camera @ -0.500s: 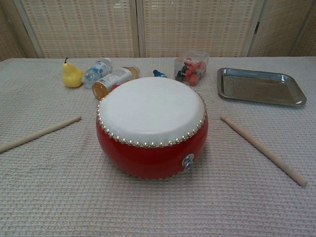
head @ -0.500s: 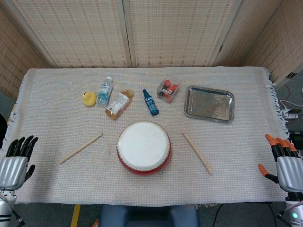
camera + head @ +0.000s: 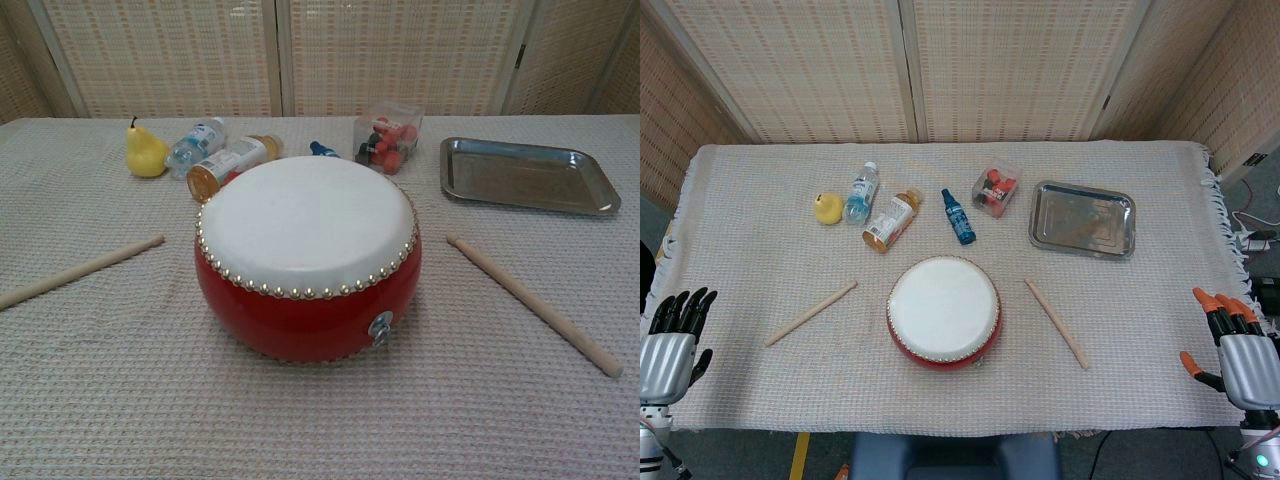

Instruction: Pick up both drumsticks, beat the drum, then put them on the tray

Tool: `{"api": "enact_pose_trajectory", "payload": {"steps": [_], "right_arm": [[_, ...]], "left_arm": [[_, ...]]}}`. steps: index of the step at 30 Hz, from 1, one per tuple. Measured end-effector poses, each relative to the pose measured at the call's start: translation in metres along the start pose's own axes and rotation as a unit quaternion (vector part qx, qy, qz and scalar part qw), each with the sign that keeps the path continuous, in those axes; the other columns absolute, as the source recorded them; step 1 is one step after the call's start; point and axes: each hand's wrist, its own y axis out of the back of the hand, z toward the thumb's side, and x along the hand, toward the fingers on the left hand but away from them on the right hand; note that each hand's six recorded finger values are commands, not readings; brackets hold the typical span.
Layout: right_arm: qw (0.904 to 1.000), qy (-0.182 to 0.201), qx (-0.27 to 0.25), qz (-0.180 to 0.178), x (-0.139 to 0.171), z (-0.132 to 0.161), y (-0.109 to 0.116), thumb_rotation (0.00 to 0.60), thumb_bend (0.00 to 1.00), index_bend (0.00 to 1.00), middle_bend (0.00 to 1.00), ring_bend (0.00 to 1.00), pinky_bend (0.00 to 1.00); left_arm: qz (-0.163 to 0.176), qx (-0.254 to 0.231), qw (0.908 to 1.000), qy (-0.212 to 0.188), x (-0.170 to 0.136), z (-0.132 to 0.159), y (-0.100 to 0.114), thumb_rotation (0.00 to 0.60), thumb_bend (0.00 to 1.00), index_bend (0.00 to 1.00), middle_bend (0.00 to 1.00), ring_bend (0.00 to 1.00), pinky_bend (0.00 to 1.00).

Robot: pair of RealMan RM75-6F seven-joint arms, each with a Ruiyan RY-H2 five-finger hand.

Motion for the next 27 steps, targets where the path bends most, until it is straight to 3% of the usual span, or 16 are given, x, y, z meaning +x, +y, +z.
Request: {"api": "enact_pose_trajectory", "payload": {"steps": [8,21,24,27], "right_arm": [[0.9994,0.024,-0.010,0.021,-0.006,0.015,-0.009,0.600,0.25,0.06,0.14,0.00,0.12],[0.9878,0.090,-0.020,0.125,-0.037,0.071,-0.078,0.600,0.25,0.06,0.14,0.00,0.12],[0.9848,0.106,-0.025,0.135,-0.047,0.083,-0.088,0.600,0.25,0.06,0.14,0.00,0.12],[0.9848,0.117,-0.032,0.124,-0.054,0.089,-0.082,0.600,0.25,0.06,0.14,0.00,0.12]], "left_arm": [[0.002,-0.004,1.0000,0.005,-0.005,-0.005,-0.001,0.600,0.28,0.07,0.05,0.03,0.05],[-0.006,-0.014,0.9998,0.010,-0.009,-0.012,-0.009,0.600,0.28,0.07,0.05,0.03,0.05],[-0.001,-0.020,0.9997,0.010,-0.007,-0.012,-0.009,0.600,0.28,0.11,0.08,0.05,0.06],[0.005,-0.041,0.9991,0.008,-0.001,-0.008,-0.009,0.600,0.28,0.17,0.13,0.09,0.08]]}}
